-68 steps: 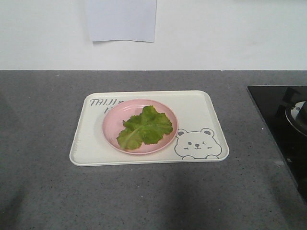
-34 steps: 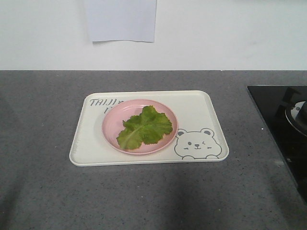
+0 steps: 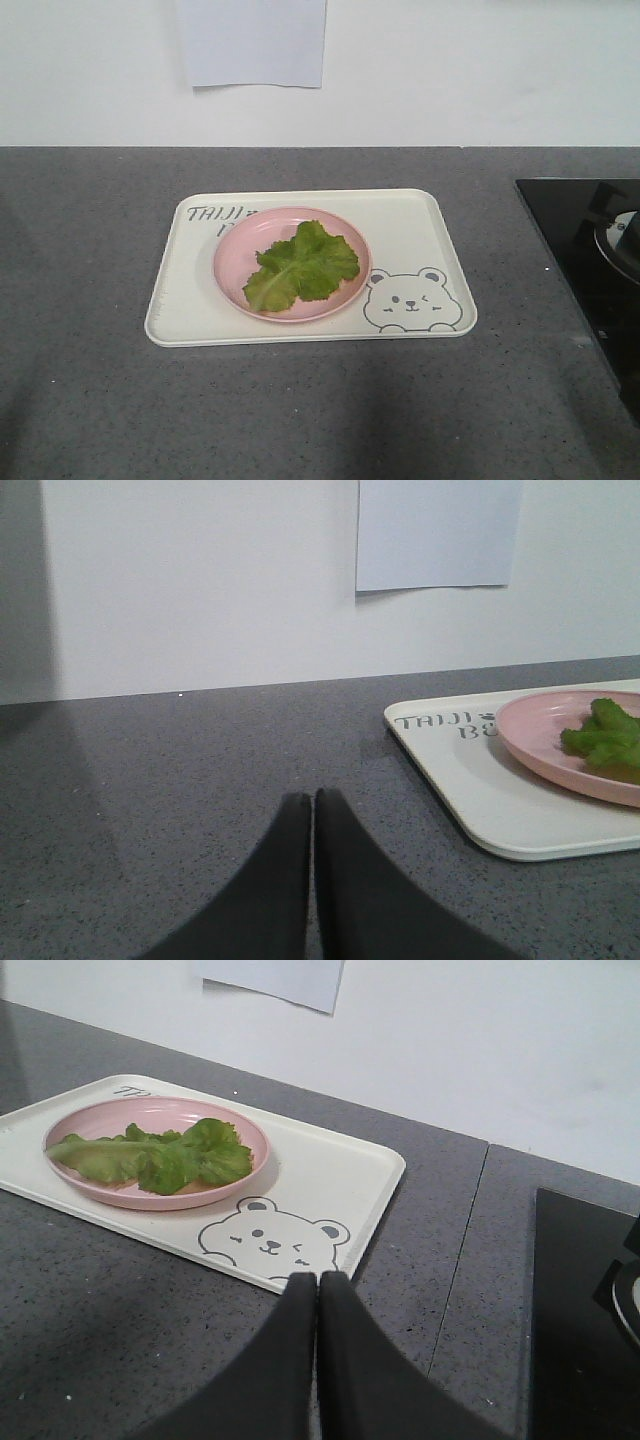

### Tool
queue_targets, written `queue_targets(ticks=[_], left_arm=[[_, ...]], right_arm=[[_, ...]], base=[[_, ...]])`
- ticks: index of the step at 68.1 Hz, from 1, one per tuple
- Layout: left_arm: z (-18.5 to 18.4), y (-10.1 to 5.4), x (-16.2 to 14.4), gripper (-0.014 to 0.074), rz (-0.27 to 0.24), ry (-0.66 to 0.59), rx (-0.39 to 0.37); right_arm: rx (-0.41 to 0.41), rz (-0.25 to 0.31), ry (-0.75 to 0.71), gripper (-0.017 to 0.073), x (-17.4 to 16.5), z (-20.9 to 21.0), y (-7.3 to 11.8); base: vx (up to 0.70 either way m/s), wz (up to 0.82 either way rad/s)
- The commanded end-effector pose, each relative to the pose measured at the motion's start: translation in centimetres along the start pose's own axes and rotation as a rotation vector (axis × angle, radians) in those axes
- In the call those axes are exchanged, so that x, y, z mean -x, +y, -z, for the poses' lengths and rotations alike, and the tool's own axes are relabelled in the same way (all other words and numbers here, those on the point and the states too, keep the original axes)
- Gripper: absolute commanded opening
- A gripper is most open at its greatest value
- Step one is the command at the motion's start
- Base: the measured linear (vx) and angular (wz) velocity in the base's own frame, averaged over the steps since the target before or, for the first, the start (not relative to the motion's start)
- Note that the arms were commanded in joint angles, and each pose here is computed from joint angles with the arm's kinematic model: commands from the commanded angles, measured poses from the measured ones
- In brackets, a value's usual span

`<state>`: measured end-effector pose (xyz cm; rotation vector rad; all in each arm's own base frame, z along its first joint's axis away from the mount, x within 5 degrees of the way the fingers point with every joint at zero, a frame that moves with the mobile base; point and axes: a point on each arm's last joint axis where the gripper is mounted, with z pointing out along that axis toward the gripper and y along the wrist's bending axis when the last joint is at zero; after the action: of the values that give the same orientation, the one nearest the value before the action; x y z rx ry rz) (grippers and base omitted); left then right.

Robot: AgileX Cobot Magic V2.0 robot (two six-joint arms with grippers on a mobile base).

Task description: Transfer vegetables to tray and serve

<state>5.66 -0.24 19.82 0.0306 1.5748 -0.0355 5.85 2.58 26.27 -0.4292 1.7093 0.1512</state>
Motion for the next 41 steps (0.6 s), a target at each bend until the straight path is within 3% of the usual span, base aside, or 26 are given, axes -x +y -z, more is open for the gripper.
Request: queue_targets(ticks=[1, 41], left_arm=[[0.02, 0.01, -0.26, -0.0006, 0.032, -0.054, 0.001], [0.01, 0.01, -0.27, -0.0006, 0.045, -0.052, 0.001]], right_arm=[[-0.036, -0.002, -0.07, -0.0006, 1.25, 0.16, -0.41], [-0.036, -0.002, -0.07, -0.0006, 1.25, 0.16, -0.41]], base=[[0.0, 0.0], [0.0, 0.0]])
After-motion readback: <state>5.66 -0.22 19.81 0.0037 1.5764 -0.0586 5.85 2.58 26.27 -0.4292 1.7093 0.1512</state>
